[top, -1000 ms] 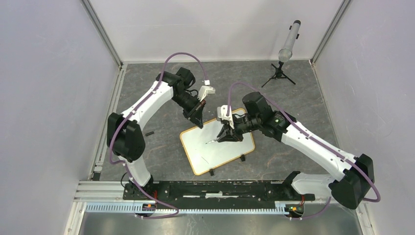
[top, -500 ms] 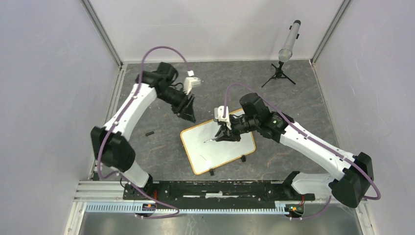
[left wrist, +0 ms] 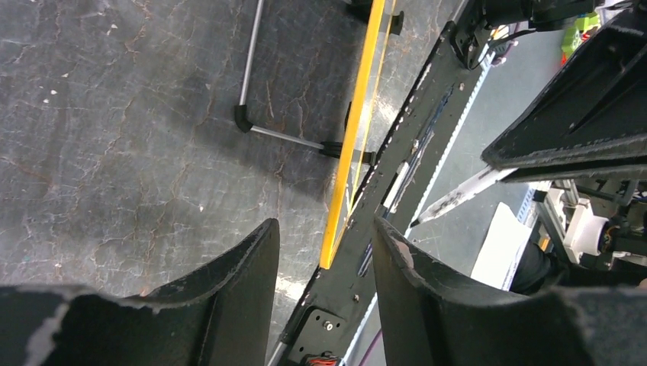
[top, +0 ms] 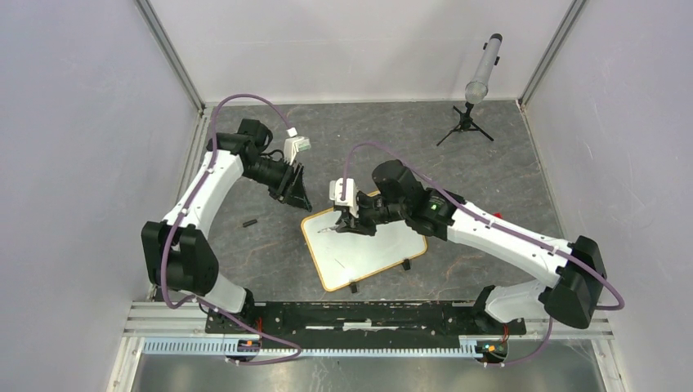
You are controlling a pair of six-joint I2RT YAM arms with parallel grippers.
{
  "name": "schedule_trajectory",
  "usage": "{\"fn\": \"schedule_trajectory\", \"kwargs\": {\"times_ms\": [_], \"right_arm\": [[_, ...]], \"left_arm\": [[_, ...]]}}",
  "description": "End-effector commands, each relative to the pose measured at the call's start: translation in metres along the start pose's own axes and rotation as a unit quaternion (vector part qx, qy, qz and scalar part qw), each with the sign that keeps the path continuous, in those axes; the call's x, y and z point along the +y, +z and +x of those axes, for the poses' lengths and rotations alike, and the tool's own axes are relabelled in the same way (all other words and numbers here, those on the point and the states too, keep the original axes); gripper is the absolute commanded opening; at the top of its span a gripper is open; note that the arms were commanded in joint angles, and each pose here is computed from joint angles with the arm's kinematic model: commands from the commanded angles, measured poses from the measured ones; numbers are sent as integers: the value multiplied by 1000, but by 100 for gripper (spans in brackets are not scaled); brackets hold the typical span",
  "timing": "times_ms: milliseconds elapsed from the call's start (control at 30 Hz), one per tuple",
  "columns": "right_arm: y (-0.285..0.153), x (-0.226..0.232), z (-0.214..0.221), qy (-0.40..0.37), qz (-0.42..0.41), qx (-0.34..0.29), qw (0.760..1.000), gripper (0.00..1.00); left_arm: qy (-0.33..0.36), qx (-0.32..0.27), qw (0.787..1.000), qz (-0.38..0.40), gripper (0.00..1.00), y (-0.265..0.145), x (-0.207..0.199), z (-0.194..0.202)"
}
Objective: Write a sentence on the whiteboard
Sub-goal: Hold the whiteboard on the whiteboard stand.
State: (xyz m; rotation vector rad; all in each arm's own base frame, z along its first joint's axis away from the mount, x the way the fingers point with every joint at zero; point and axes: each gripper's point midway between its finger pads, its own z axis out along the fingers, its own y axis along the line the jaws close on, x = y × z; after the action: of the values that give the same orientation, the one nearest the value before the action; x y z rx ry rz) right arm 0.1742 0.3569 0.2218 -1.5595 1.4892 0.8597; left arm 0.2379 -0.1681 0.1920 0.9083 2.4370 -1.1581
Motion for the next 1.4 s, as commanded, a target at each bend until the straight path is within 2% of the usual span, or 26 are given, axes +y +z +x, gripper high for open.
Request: {"fn": "schedule_trajectory", "kwargs": {"times_ms": [0,500,667,900,1033,1200,1367], "right_arm": [[6,-18,-30,-12,44,-24,999,0],[17,-15,-31,-4,43,-19,999,0],[18,-15,-32,-1,43,-21,999,0],[22,-13,-30,2,40,-18,999,0],[23,-11,-29,3,37,-16,999,0],[24,-11,-29,3,39,-16,999,0],[24,-15,-26,3,50,-9,999,0]], "left_arm": [[0,-16,999,38,53,3,-9,-5],[-14,9,997,69,48,17,-15,10],[-13,20,997,70,39,22,-16,14],[-14,22,997,70,18,23,-15,12],[-14,25,997,68,10,23,-14,13],[-9,26,998,65,3,23,-12,12],[-7,27,998,63,2,24,-12,13]]}}
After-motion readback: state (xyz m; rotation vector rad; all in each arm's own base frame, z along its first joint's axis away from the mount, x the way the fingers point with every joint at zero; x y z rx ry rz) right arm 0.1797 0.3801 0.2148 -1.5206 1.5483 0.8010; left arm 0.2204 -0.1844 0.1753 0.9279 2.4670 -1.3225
